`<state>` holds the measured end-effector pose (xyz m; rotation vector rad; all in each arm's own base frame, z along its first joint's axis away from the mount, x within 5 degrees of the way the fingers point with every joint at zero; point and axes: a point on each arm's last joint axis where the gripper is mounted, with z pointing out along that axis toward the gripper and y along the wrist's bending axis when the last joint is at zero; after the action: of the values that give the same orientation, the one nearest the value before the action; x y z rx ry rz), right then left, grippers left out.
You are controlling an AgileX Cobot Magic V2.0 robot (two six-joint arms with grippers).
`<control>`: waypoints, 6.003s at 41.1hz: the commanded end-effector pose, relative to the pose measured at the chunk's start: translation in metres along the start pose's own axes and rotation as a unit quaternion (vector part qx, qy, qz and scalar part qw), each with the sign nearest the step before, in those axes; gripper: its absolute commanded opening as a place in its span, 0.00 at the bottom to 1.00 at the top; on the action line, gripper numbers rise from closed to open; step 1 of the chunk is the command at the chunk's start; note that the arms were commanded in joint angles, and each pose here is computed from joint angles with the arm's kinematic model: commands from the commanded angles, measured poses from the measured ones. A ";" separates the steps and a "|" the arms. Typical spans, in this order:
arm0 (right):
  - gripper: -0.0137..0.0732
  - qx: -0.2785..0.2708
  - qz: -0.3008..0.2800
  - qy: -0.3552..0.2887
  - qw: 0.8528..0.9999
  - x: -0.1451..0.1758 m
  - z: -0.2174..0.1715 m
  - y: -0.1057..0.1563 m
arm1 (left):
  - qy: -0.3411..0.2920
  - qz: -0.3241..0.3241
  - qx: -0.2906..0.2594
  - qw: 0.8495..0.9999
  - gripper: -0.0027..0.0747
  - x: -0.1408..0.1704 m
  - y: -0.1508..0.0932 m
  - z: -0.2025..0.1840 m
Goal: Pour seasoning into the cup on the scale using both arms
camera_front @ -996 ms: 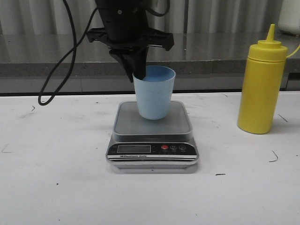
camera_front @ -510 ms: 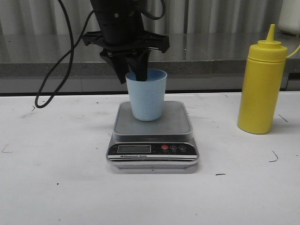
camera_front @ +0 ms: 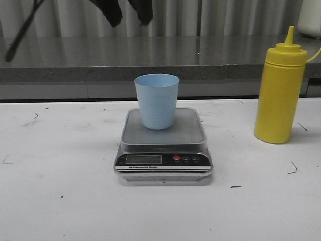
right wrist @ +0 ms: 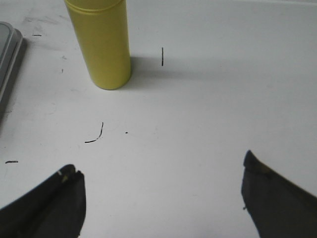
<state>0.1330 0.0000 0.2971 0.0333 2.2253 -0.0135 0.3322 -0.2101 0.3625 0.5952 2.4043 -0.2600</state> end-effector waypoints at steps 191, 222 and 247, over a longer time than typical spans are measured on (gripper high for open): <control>0.91 -0.016 0.052 -0.279 0.959 -0.010 0.252 0.046 | -0.239 -0.012 0.004 0.971 0.56 0.241 0.024 -0.189; 0.57 -0.103 -0.107 -0.214 0.965 -0.052 0.191 0.064 | -0.239 -0.012 0.004 0.971 0.56 0.241 0.024 -0.189; 0.55 -0.046 -0.393 -0.089 0.914 -0.130 0.135 0.106 | -0.239 -0.012 0.004 0.971 0.56 0.241 0.024 -0.189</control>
<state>0.3214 0.0900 0.2865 -0.7898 2.0430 -0.2473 0.0729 -0.0412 0.3429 0.4689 2.0396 -0.3478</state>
